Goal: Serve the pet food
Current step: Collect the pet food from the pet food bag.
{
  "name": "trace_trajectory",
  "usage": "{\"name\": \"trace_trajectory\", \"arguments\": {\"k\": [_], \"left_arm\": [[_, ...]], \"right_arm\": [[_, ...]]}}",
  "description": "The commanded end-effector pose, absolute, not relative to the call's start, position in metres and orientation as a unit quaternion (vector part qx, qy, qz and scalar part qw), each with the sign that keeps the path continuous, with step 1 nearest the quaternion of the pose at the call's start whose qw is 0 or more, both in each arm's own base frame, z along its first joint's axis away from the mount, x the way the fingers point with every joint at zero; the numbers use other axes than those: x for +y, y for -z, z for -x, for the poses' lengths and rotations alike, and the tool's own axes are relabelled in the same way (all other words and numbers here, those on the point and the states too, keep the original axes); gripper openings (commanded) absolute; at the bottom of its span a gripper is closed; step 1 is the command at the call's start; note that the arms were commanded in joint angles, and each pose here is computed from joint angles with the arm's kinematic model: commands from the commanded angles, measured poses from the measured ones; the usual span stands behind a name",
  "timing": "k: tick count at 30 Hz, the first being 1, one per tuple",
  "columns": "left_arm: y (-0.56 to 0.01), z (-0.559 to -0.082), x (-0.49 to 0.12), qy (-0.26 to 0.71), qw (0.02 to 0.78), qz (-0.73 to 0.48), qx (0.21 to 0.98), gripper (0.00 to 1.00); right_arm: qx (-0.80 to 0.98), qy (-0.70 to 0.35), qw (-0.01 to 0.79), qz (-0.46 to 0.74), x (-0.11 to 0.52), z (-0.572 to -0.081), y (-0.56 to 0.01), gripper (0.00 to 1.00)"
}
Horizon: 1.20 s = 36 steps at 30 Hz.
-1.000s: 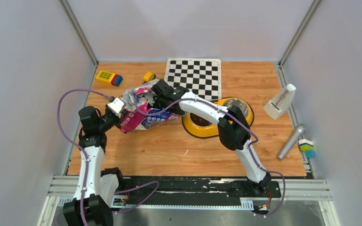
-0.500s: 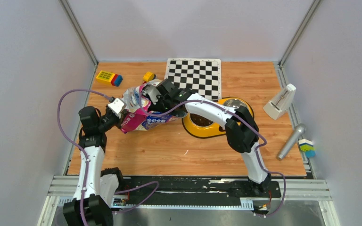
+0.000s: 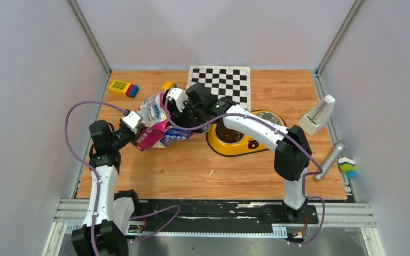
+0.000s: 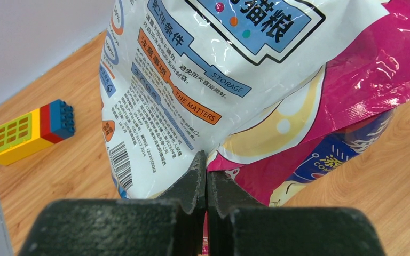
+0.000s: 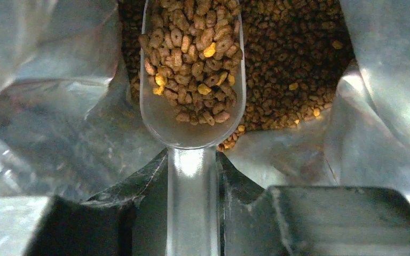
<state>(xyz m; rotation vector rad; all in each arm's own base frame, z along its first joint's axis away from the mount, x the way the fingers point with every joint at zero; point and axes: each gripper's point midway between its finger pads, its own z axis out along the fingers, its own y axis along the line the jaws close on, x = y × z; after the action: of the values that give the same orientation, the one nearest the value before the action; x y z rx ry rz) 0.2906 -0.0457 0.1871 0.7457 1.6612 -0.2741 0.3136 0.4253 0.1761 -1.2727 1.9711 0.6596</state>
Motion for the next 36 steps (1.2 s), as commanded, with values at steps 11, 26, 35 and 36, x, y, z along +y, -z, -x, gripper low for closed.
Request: {"name": "trace_trajectory", "arguments": {"k": [11, 26, 35, 36], "left_arm": [[-0.184, -0.288, -0.044, 0.124, 0.599, -0.311, 0.727, 0.0], [-0.185, -0.288, -0.043, 0.124, 0.6, -0.31, 0.727, 0.0], [-0.184, -0.288, -0.042, 0.124, 0.6, -0.309, 0.727, 0.0], [-0.184, -0.288, -0.042, 0.123, 0.6, -0.309, 0.727, 0.0]], "right_arm": [[0.703, -0.279, 0.459, 0.466, 0.39, -0.305, -0.271, 0.0], [0.696, -0.266, 0.487, 0.456, 0.359, -0.309, -0.274, 0.0], [0.679, -0.265, 0.495, 0.472, 0.349, -0.303, -0.282, 0.0], [0.678, -0.265, 0.494, 0.475, 0.347, -0.302, -0.282, 0.0]]}}
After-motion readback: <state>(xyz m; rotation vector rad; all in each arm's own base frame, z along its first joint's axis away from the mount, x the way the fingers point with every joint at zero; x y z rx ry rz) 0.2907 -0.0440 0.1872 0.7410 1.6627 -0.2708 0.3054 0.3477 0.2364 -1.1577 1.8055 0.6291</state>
